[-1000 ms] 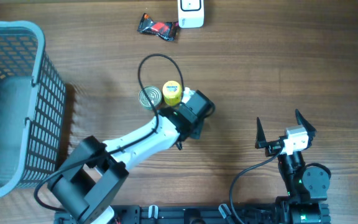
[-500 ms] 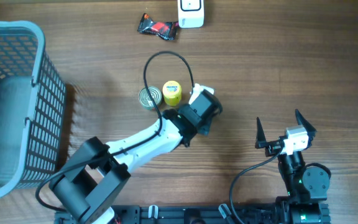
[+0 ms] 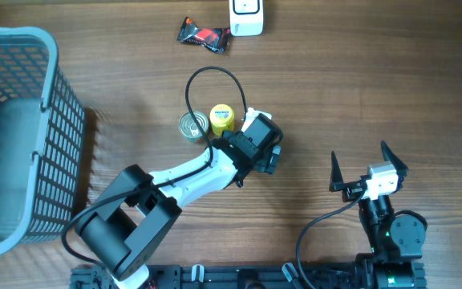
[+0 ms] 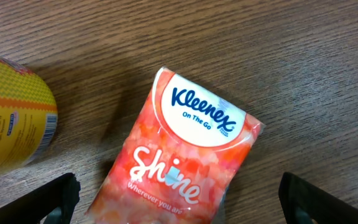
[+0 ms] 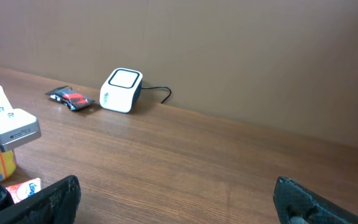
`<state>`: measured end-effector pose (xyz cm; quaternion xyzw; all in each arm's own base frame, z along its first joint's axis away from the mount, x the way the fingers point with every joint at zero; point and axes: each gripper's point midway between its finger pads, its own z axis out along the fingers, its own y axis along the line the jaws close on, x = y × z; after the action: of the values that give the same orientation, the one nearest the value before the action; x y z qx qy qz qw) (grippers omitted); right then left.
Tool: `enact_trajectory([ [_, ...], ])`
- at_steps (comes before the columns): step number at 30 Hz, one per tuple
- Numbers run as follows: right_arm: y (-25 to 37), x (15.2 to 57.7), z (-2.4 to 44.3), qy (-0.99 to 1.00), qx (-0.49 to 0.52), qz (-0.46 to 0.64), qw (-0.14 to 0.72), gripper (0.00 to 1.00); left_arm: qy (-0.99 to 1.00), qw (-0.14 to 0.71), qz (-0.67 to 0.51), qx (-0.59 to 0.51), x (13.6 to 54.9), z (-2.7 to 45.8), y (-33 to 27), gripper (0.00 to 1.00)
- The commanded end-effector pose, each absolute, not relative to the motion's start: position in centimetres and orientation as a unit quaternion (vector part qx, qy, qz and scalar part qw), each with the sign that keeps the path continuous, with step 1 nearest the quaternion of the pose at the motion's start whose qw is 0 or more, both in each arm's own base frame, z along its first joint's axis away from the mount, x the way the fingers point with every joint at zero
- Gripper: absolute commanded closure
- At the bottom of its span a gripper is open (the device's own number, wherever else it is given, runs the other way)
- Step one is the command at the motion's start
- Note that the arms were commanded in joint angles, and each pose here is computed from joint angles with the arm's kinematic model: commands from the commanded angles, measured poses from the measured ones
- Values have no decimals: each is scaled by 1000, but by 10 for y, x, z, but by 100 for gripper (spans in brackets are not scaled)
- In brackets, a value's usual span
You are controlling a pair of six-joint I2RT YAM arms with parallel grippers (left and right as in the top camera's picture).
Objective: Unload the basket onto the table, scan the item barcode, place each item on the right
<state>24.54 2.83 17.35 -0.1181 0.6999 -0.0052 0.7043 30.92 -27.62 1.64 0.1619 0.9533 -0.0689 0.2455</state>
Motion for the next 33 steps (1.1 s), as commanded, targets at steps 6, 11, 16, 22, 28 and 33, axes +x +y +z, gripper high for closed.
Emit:
enact_trajectory([
  [6, 27, 246, 174, 701, -108, -2, 705, 0, 924, 296, -164, 179, 300, 95, -310, 0],
  [11, 27, 246, 174, 701, -109, -2, 705, 0, 911, 315, -200, 179, 283, 128, -323, 0],
  [16, 27, 246, 174, 701, -108, -2, 705, 0, 894, 349, -235, 152, 282, 170, -320, 0],
  [22, 27, 246, 174, 701, -109, -2, 705, 0, 871, 418, -227, 118, 290, 217, -299, 0],
  [28, 44, 242, 183, 689, -96, 80, 713, 0, 852, 479, -197, 79, 290, 260, -260, 0],
  [33, 84, 227, 174, 708, -87, 260, 651, 0, 827, 543, -144, 13, 286, 300, -206, 0],
])
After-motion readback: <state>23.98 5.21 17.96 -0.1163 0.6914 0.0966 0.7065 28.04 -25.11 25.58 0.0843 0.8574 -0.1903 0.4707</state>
